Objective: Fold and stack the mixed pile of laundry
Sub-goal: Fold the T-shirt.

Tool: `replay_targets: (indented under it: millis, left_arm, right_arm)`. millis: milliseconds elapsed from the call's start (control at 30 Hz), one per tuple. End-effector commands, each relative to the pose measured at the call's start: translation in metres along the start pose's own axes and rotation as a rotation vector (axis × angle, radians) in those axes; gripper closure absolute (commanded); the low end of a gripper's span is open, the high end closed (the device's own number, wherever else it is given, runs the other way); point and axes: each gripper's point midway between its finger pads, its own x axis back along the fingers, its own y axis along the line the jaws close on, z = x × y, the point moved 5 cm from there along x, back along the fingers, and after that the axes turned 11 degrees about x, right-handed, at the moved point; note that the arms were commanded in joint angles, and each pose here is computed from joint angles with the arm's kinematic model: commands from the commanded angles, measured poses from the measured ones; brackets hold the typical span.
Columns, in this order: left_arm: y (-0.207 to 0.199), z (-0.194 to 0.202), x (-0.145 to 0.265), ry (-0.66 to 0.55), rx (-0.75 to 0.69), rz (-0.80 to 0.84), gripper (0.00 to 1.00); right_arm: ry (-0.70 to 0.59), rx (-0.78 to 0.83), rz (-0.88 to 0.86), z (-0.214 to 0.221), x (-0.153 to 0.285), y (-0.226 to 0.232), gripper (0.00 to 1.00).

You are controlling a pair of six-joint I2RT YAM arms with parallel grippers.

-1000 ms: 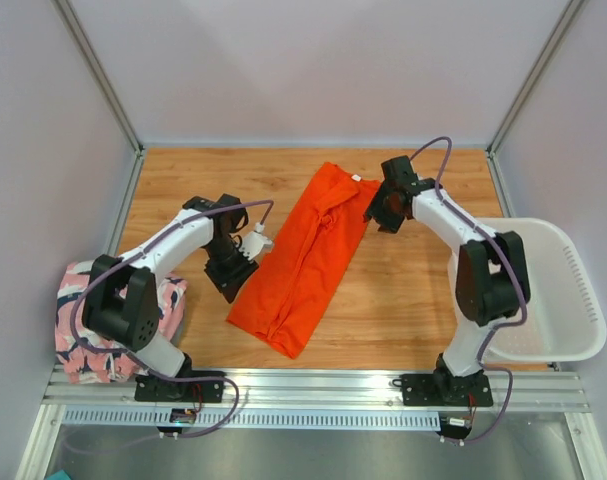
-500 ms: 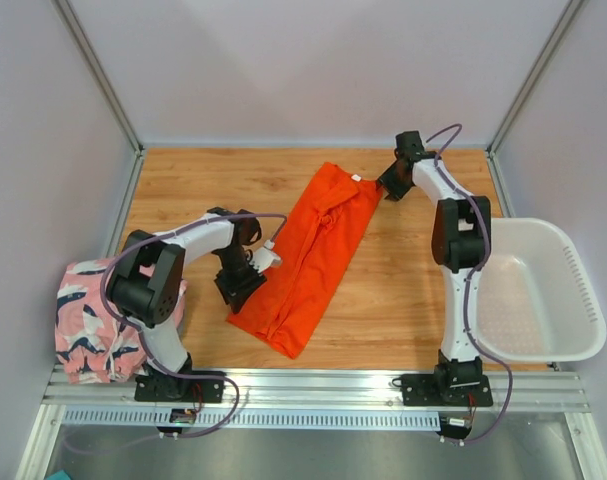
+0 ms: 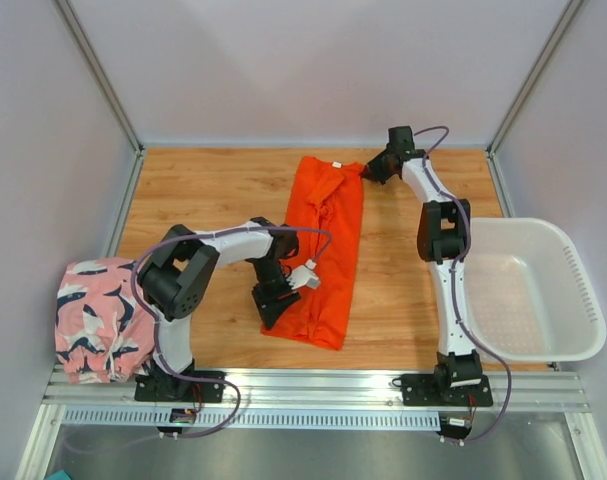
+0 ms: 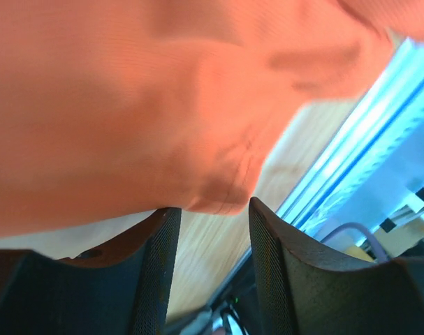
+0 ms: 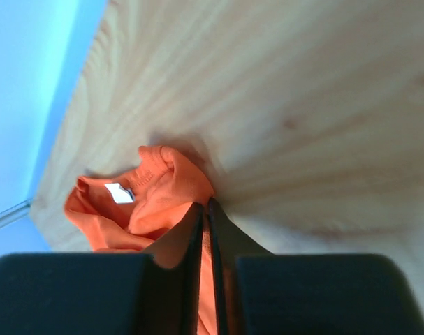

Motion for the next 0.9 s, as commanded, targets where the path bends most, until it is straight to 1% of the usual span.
replay_targets:
  millis: [0, 33, 67, 100, 133, 167, 200, 233, 267, 300, 333, 367, 400, 433, 467, 500, 533, 567, 600, 633, 667, 700, 733, 767, 800, 833, 867]
  left_arm:
    - [-0.034, -0.021, -0.006, -0.049, -0.142, 0.162, 0.48]
    - [-0.040, -0.021, -0.005, -0.054, -0.147, 0.200, 0.48]
    - [-0.043, -0.015, -0.002, -0.033, -0.151, 0.211, 0.48]
    - [-0.044, -0.011, 0.000, -0.023, -0.154, 0.209, 0.48]
    - [-0.043, -0.006, 0.006, -0.020, -0.164, 0.178, 0.48]
    - [-0.044, 0.000, 0.011, -0.004, -0.160, 0.168, 0.47]
    - [-0.047, 0.003, 0.021, -0.028, -0.179, 0.145, 0.47]
    - [-0.047, 0.006, 0.028, -0.032, -0.188, 0.119, 0.47]
    - [-0.051, 0.012, 0.036, -0.024, -0.197, 0.107, 0.47]
    - [-0.056, 0.011, 0.053, -0.071, -0.233, 0.071, 0.47]
    - [-0.055, 0.013, 0.062, -0.078, -0.252, 0.017, 0.46]
    - [-0.056, 0.018, 0.071, -0.077, -0.277, -0.015, 0.46]
    - [-0.062, 0.020, 0.088, -0.123, -0.328, -0.064, 0.46]
    - [-0.056, 0.023, 0.097, -0.128, -0.354, -0.146, 0.46]
    - [-0.055, 0.023, 0.103, -0.152, -0.394, -0.203, 0.46]
    - [-0.053, 0.032, 0.108, -0.173, -0.491, -0.288, 0.46]
    - [-0.051, 0.027, 0.109, -0.218, -0.594, -0.345, 0.45]
    - [-0.051, 0.028, 0.107, -0.245, -0.688, -0.390, 0.45]
    - [-0.049, 0.031, 0.100, -0.296, -0.883, -0.473, 0.45]
    - [-0.050, 0.031, 0.095, -0.327, -0.976, -0.504, 0.45]
    - [-0.045, 0.039, 0.075, -0.319, -1.036, -0.501, 0.44]
    - [-0.057, 0.032, 0.079, -0.417, -1.170, -0.537, 0.44]
    - [-0.062, 0.032, 0.073, -0.440, -1.216, -0.528, 0.44]
    - [-0.069, 0.034, 0.060, -0.451, -1.275, -0.501, 0.44]
    - [-0.077, 0.027, 0.057, -0.499, -1.308, -0.494, 0.44]
    - [-0.080, 0.023, 0.051, -0.513, -1.321, -0.493, 0.43]
    - [-0.084, 0.022, 0.034, -0.481, -1.357, -0.469, 0.43]
  right_arm:
    - [-0.043, -0.033, -0.093, -0.017, -0.010, 0.016, 0.88]
    - [-0.050, -0.031, -0.097, -0.021, -0.005, 0.018, 0.72]
    - [-0.062, -0.011, -0.094, -0.026, 0.000, 0.016, 0.65]
    - [-0.053, -0.001, -0.073, -0.022, 0.001, 0.008, 0.61]
    - [-0.083, 0.024, -0.089, -0.031, 0.020, 0.018, 0.55]
    - [-0.093, 0.070, -0.080, -0.033, 0.028, 0.018, 0.52]
    - [-0.095, 0.085, -0.048, -0.032, 0.033, 0.010, 0.48]
    - [-0.129, 0.121, -0.063, -0.040, 0.060, 0.024, 0.46]
    - [-0.129, 0.171, -0.046, -0.038, 0.070, 0.022, 0.45]
    - [-0.129, 0.207, -0.047, -0.035, 0.082, 0.026, 0.45]
    - [-0.137, 0.239, -0.047, -0.034, 0.108, 0.031, 0.44]
    - [-0.119, 0.316, -0.013, -0.022, 0.122, 0.031, 0.44]
    - [-0.114, 0.355, -0.002, -0.016, 0.138, 0.032, 0.44]
    - [-0.081, 0.382, 0.033, 0.002, 0.169, 0.026, 0.43]
    - [-0.063, 0.419, 0.053, 0.018, 0.185, 0.026, 0.42]
    - [-0.077, 0.450, 0.037, 0.030, 0.226, 0.029, 0.43]
    - [0.032, 0.446, 0.115, 0.066, 0.227, -0.005, 0.43]
    - [0.082, 0.466, 0.131, 0.093, 0.237, -0.017, 0.44]
    - [0.052, 0.490, 0.084, 0.108, 0.273, -0.016, 0.47]
    - [0.079, 0.508, 0.064, 0.128, 0.283, -0.024, 0.49]
    - [0.188, 0.547, 0.090, 0.174, 0.280, -0.055, 0.50]
    - [0.155, 0.580, 0.031, 0.188, 0.304, -0.055, 0.52]
    - [0.246, 0.609, 0.060, 0.227, 0.303, -0.082, 0.52]
    - [0.231, 0.608, 0.021, 0.239, 0.318, -0.086, 0.53]
    - [0.260, 0.566, 0.034, 0.255, 0.320, -0.097, 0.52]
    - [0.289, 0.563, 0.042, 0.274, 0.323, -0.106, 0.53]
    - [0.321, 0.550, 0.060, 0.291, 0.325, -0.128, 0.53]
